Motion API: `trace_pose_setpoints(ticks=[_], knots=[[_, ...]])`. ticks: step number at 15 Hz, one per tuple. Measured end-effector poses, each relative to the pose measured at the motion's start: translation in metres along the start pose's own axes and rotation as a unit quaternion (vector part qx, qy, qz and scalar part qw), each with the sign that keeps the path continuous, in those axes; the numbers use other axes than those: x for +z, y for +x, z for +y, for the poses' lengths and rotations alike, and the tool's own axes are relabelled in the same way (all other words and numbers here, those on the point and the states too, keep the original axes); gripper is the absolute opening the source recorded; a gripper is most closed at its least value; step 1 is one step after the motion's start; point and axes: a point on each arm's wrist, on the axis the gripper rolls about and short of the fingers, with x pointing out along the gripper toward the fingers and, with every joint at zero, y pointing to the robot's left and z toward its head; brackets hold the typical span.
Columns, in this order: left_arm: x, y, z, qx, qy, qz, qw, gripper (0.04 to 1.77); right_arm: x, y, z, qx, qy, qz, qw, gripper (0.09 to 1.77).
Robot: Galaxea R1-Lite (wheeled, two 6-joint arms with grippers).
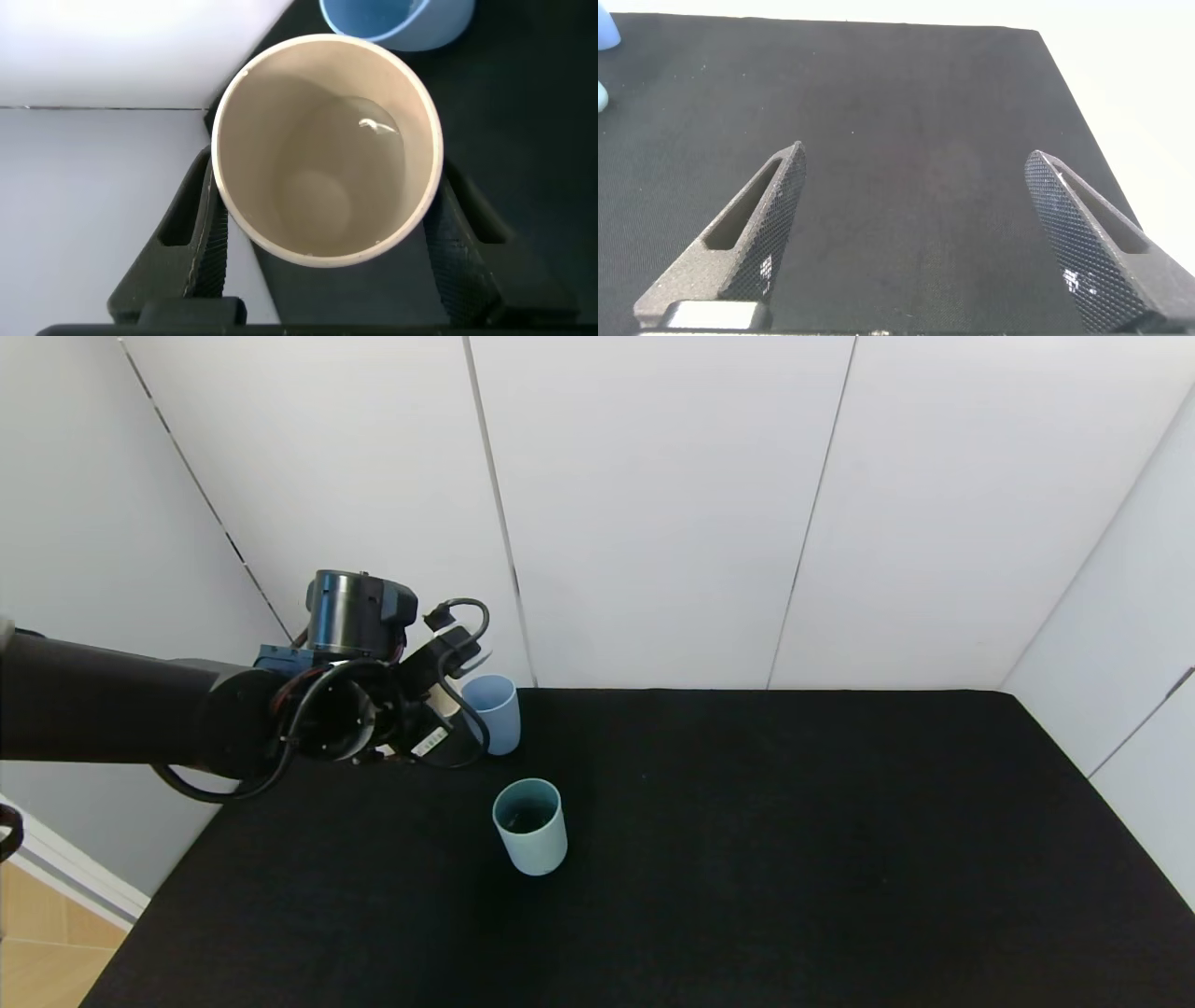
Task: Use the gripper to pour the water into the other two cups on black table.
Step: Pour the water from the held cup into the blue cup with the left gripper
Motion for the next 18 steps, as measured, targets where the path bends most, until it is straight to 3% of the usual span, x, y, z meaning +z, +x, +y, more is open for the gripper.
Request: trace_pose_setpoints(ticks=[12, 18], knots=[[0.021, 0.043, -0.008, 0.044, 0.073, 0.030, 0.9959, 1.22, 0.000, 0.000, 0.000, 0.000, 0.000, 0.000, 1.000, 1.71], [0.028, 0.056, -0.005, 0.071, 0.108, 0.046, 0.9905, 1.22, 0.000, 0.000, 0.000, 0.000, 0.000, 0.000, 1.000, 1.71]])
